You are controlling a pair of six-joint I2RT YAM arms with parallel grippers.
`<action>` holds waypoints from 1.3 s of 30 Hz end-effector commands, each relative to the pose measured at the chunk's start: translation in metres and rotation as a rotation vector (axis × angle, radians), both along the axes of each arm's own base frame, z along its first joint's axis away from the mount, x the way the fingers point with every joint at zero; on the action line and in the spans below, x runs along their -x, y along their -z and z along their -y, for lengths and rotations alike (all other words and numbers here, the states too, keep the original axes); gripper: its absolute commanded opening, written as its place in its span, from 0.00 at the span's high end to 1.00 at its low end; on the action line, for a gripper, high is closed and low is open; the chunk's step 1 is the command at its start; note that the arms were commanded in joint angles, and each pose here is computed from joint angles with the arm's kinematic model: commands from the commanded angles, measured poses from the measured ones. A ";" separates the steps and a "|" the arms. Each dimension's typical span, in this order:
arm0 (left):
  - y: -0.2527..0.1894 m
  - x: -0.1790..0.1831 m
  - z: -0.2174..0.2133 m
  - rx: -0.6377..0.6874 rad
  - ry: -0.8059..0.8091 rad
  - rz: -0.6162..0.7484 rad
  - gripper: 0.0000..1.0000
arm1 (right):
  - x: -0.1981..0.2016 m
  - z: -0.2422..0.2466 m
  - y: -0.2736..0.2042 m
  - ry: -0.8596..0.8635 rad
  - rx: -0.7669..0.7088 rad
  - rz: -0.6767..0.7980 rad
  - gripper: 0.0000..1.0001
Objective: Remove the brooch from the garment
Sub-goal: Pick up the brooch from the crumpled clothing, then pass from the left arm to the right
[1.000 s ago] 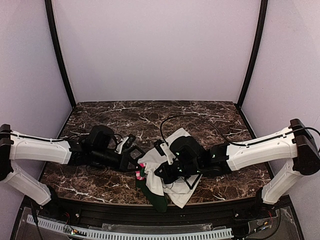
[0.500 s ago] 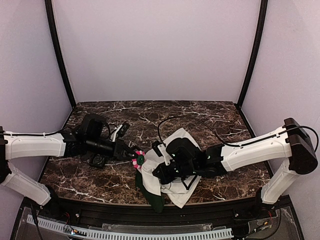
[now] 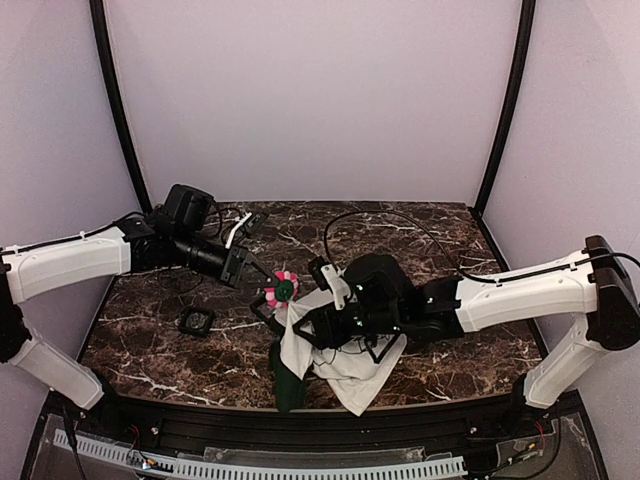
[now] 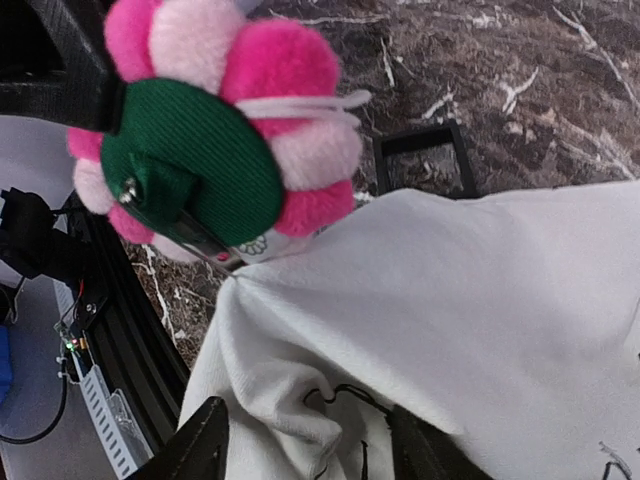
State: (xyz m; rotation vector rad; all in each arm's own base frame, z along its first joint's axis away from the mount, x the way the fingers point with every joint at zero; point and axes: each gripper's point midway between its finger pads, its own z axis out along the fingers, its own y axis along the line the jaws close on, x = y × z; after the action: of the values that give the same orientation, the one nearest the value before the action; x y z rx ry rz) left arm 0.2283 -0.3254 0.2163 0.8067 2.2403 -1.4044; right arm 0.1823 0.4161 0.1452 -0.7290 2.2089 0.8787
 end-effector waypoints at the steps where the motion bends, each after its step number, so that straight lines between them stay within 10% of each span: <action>1: -0.015 0.002 -0.010 -0.018 0.101 0.109 0.99 | -0.017 -0.001 -0.067 0.002 -0.140 0.114 0.35; 11: -0.007 -0.008 -0.018 0.005 0.137 0.129 0.99 | -0.021 -0.001 -0.124 -0.022 -0.234 0.211 0.20; 39: 0.010 -0.013 -0.014 -0.010 0.112 0.036 0.99 | -0.024 -0.044 -0.057 -0.008 0.005 0.155 0.79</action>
State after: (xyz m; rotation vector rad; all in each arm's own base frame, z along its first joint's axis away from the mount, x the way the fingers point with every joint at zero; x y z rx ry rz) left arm 0.2395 -0.3122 0.2066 0.9754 2.2068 -1.4210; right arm 0.2054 0.4507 0.1936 -0.7932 2.1004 0.7894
